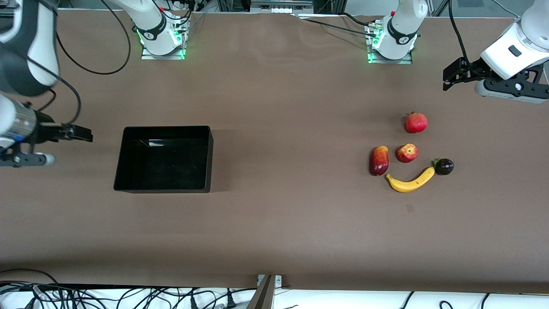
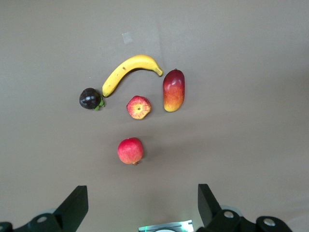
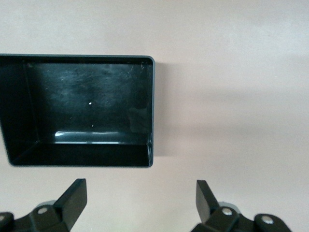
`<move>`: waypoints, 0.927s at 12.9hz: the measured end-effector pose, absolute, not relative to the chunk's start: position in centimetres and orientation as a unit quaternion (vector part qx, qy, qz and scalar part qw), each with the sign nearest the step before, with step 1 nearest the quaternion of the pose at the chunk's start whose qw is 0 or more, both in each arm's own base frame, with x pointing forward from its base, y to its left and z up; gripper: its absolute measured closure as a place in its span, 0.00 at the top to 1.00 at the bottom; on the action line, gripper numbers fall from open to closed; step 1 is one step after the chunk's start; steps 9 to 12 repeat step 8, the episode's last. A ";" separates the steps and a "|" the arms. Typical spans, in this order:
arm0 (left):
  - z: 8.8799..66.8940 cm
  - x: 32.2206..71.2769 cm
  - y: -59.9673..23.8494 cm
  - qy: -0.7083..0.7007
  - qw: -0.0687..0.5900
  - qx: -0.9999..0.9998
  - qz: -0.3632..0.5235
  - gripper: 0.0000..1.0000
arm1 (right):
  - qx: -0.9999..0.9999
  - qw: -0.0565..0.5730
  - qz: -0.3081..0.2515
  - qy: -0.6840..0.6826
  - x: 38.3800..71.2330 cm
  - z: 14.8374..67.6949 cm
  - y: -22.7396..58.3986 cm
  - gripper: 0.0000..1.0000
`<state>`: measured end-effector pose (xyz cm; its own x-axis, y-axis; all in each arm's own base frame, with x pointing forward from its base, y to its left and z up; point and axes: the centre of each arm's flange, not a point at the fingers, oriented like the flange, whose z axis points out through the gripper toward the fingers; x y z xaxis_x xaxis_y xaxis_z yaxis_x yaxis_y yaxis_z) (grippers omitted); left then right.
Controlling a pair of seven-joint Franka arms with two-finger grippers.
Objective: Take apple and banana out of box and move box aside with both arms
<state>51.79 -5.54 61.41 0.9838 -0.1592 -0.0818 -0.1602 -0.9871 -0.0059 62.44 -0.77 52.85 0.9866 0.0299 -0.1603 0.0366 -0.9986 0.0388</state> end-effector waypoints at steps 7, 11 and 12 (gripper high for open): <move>61.4 51.8 -5.5 0.079 0.006 -0.996 0.041 1.00 | 1.000 0.020 -0.022 -0.011 59.1 53.6 -2.0 1.00; 61.4 51.8 -5.5 0.079 0.006 -0.996 0.041 1.00 | 1.000 0.021 -0.013 -0.013 58.3 54.2 -2.3 1.00; 61.4 51.8 -5.5 0.079 0.006 -0.996 0.041 1.00 | 1.000 0.021 -0.013 -0.013 58.3 54.2 -2.3 1.00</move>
